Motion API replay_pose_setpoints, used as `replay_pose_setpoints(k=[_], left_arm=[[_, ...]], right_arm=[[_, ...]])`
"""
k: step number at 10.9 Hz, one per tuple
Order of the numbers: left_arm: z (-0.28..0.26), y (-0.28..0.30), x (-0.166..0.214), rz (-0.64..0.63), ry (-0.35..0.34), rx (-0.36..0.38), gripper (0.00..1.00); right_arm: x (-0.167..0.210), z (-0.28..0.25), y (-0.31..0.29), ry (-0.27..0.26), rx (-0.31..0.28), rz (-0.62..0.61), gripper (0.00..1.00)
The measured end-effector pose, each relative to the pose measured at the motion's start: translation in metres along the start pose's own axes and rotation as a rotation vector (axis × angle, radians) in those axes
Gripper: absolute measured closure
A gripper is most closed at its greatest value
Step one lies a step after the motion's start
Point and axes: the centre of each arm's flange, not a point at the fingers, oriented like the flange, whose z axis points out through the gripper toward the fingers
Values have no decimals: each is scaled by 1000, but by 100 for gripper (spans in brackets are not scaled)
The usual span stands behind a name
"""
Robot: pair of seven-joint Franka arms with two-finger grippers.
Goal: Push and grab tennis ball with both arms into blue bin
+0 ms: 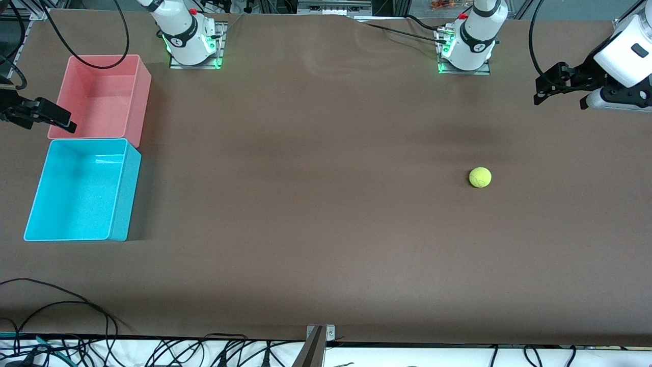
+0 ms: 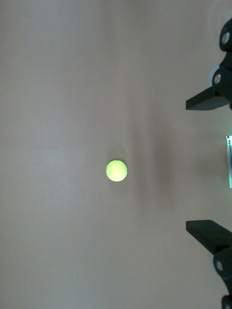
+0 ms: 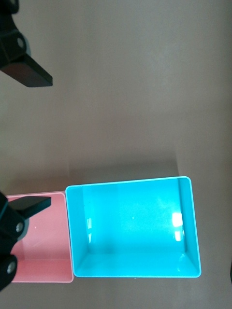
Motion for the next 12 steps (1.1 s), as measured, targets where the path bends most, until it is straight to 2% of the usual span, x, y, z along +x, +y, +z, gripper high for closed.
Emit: replay_pose_setpoints(k=[12], left_arm=[[0,-2,0,-6,-1,6,0]], right_arm=[[0,0,0,0,0,0,0]])
